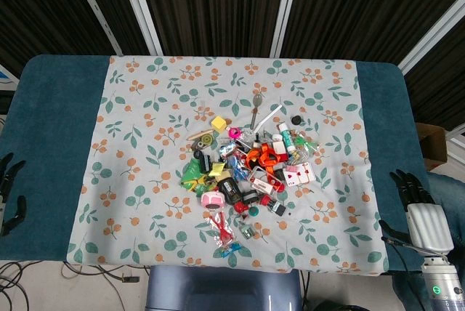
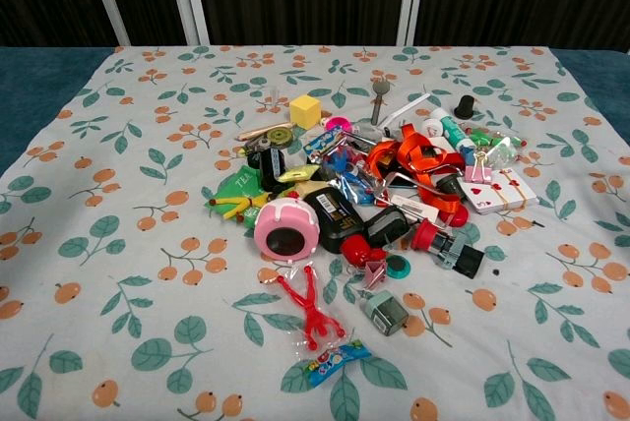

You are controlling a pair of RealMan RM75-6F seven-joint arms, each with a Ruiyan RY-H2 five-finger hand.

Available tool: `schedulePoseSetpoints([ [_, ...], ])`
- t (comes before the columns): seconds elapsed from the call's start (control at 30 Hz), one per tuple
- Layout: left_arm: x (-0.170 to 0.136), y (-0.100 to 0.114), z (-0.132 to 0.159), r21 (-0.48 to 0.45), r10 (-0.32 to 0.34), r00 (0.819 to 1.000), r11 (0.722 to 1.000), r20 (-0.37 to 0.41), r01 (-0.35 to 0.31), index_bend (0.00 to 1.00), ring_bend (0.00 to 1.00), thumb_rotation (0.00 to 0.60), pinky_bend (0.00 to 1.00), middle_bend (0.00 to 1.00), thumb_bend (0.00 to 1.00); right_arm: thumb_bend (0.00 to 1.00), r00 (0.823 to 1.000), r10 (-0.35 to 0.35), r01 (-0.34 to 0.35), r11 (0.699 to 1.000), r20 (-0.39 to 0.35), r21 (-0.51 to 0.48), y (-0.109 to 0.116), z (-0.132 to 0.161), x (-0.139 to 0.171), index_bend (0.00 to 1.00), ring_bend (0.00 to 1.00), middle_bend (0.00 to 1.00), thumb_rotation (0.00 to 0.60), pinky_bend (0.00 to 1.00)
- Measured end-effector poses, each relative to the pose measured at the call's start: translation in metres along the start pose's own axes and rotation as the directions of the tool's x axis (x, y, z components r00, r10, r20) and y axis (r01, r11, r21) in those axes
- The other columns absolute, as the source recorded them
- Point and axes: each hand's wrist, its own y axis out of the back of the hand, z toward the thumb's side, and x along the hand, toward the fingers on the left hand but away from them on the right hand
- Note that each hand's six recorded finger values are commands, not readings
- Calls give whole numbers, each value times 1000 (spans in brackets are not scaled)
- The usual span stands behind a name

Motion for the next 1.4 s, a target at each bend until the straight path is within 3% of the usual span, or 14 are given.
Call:
schedulePoseSetpoints([
  [0.73, -2, -1, 0, 12, -3, 1000, 1000, 6, 3, 97, 32, 600, 70, 0, 583, 233, 1000, 25, -25, 999, -2, -22, -7, 2, -1, 58, 76, 85, 600, 244],
  [1.07, -2, 0, 0, -3, 5, 1000, 1000, -6, -5, 98, 32, 600, 71, 0, 583, 229, 997, 71, -72, 997, -16, -41, -23, 8, -5, 58, 76, 121, 600, 244],
  [1.23, -1, -1, 0, -10, 1, 1000, 1000, -13, -1, 98, 32, 600, 71, 0, 583, 214, 991, 129, -130, 990, -32, -61, -36, 15, -13, 62, 75, 130, 600, 244],
  [1.4, -3, -2, 1, -11, -5, 1000, 1000, -7, 5, 97, 32, 600, 71, 0, 583, 204, 971, 233, -237, 966, -43, -104, -54, 29, -30, 103, 76, 150, 600, 244],
])
